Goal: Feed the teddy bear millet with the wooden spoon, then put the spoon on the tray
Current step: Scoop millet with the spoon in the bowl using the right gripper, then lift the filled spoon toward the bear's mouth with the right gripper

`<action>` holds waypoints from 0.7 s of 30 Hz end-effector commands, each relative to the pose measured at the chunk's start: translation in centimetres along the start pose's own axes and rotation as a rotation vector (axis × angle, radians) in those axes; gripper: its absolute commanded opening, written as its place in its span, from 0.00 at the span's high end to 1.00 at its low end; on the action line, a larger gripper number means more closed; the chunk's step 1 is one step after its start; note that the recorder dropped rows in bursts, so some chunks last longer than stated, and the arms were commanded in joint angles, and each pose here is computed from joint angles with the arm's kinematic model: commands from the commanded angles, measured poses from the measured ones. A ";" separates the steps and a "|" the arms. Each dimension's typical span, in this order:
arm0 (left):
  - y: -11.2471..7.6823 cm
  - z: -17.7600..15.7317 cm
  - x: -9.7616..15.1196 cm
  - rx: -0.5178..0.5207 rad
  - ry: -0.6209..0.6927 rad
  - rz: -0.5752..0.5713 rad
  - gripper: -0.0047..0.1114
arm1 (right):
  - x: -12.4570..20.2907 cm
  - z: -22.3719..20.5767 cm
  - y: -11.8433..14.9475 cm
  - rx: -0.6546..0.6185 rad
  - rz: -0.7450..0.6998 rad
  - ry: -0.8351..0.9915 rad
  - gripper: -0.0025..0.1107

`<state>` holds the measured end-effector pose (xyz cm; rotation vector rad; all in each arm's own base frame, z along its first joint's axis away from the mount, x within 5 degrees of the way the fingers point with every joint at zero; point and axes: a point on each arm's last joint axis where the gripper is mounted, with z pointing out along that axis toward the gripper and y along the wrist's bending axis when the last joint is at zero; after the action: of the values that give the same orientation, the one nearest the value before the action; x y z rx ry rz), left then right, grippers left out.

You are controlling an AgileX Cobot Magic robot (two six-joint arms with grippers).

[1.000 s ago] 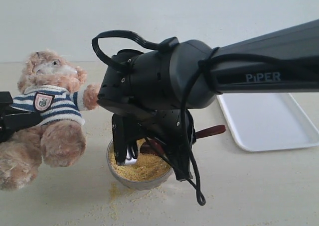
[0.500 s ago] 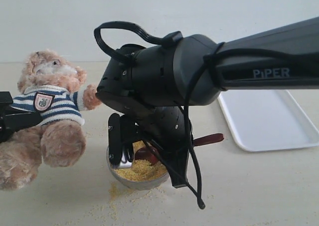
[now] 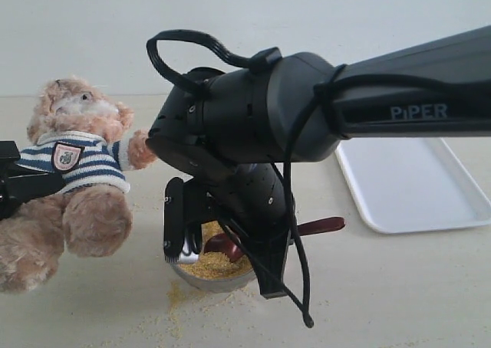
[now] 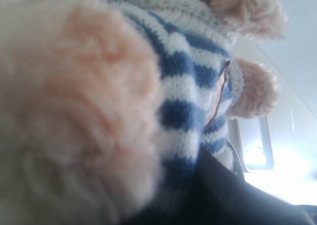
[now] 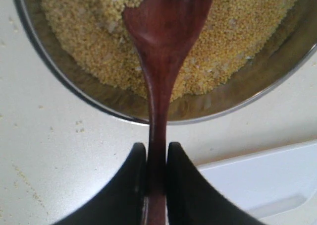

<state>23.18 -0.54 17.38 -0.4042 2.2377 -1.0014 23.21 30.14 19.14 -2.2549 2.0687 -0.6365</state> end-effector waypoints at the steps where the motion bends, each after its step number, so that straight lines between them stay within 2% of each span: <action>1: -0.2 0.0 -0.3 0.016 -0.016 -0.006 0.92 | 0.6 -1.2 -0.3 0.022 0.017 -0.038 0.98; 12: -0.1 0.0 -0.1 0.012 0.001 0.013 0.92 | 1.4 -2.2 -0.7 0.035 0.039 -0.058 0.98; 17: -0.3 0.0 0.3 0.035 0.053 0.009 0.92 | 2.7 -1.3 -1.5 -0.066 0.128 -0.066 0.98; 21: -1.1 -0.1 0.9 0.122 0.116 -0.040 0.92 | 3.7 -1.1 -2.1 -0.125 0.187 -0.093 0.98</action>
<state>22.64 -1.10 17.31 -0.3745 2.2867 -1.0824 24.79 27.87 21.13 -2.1021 2.2489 -0.4554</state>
